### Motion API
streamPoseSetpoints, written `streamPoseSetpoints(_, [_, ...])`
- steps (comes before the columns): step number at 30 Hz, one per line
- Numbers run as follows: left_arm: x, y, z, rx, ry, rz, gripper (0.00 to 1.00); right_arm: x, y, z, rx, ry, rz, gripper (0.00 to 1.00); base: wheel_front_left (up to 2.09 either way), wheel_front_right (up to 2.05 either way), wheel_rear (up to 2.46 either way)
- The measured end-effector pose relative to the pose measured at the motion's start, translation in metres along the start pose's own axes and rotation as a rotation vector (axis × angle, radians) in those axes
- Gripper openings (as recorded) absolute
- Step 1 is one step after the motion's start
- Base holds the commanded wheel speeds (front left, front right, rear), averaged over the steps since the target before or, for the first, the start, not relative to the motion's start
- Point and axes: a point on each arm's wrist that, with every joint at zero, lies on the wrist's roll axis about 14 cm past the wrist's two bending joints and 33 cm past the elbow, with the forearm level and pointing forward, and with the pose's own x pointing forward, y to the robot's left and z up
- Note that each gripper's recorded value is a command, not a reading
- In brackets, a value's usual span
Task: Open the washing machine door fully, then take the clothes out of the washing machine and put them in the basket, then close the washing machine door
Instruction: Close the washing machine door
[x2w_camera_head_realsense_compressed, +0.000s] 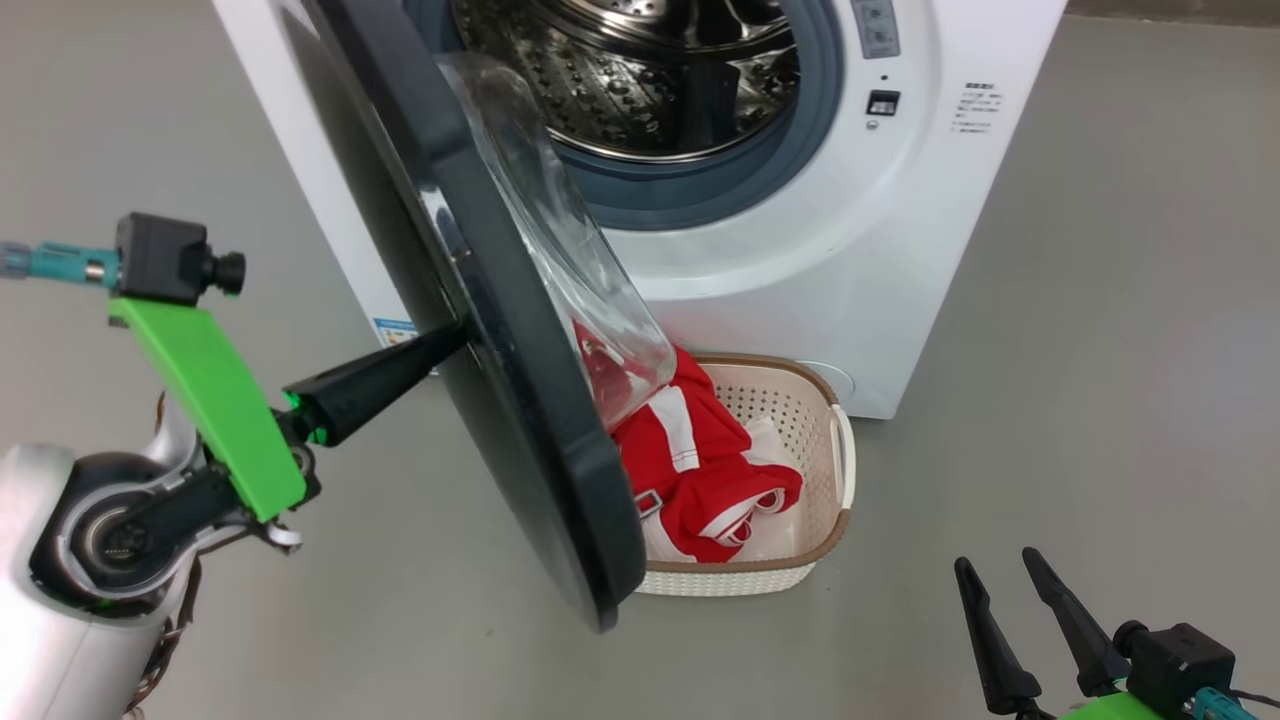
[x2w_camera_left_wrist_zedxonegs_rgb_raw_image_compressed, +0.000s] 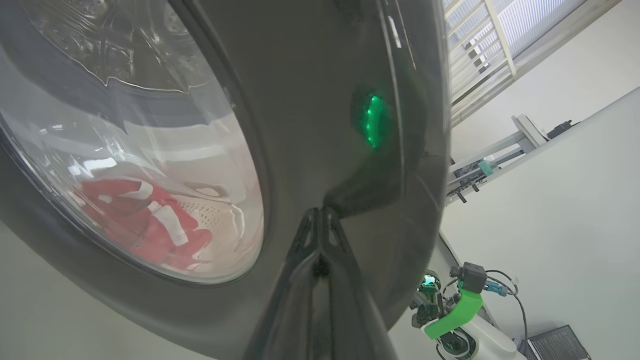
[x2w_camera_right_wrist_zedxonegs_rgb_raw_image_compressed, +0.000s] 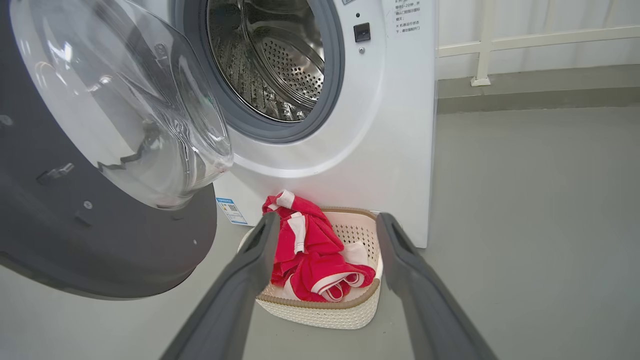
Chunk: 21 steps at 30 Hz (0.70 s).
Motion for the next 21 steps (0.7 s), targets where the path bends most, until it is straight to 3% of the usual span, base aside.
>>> streamPoseSetpoints(10, [0.004,0.005,0.003,-0.007,-0.051,0.014,0.00,-0.001,-0.003,0.003,0.006,-0.012,-0.017,1.00,0.00,0.00,0.00])
streamPoseSetpoints(13, [-0.003,0.011,-0.001,-0.027,-0.077,0.031,0.16,0.000,0.000,0.003,0.006,-0.013,-0.007,1.00,0.00,0.00,0.00])
streamPoseSetpoints(19, [-0.024,0.033,-0.013,-0.084,-0.127,0.099,0.29,0.004,0.008,0.004,0.003,-0.013,0.020,1.00,0.00,0.00,0.00])
streamPoseSetpoints(21, [-0.031,0.039,-0.016,-0.102,-0.152,0.118,0.38,0.005,0.011,0.004,0.002,-0.014,0.029,1.00,0.00,0.00,0.00])
